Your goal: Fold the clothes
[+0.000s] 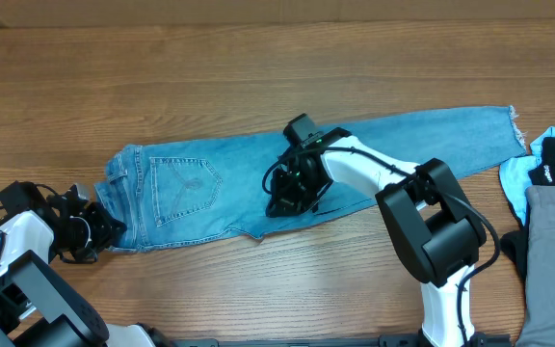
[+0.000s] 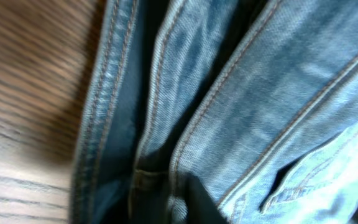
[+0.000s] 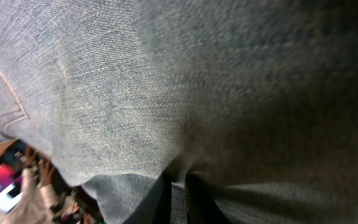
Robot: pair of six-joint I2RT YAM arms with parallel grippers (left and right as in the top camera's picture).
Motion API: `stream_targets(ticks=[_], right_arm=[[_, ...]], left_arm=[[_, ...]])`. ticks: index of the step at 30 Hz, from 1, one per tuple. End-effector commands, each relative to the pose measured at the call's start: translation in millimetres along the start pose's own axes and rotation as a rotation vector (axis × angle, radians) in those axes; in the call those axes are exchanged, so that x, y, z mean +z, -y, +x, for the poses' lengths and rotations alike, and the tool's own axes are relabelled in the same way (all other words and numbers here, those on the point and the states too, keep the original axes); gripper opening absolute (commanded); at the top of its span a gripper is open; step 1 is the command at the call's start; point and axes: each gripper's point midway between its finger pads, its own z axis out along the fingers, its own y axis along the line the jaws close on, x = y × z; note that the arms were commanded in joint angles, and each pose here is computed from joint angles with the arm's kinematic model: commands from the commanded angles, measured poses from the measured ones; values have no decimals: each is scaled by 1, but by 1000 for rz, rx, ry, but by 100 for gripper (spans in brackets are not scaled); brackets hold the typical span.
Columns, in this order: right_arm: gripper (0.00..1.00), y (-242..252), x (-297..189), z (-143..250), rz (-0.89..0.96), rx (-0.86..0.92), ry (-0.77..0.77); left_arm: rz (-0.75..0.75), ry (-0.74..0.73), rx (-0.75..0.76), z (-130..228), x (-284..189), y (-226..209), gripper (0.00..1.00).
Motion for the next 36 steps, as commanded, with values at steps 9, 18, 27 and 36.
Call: stream_targets(ticks=[9,18,27,36], right_arm=[[12,17,7,-10,121,75,101],[13,18,7,-10,123,91,100],[13,20,7,-7,131,97,92],[13,23,7,-6,148,106,89]], left_arm=[[62,-126,-36,16,-38,27,4],[-70,-265,-98,47,-51,10,7],[-154,-183,-155,27,-53,-6,40],[-157,52,-180,-29,-58,-24,18]])
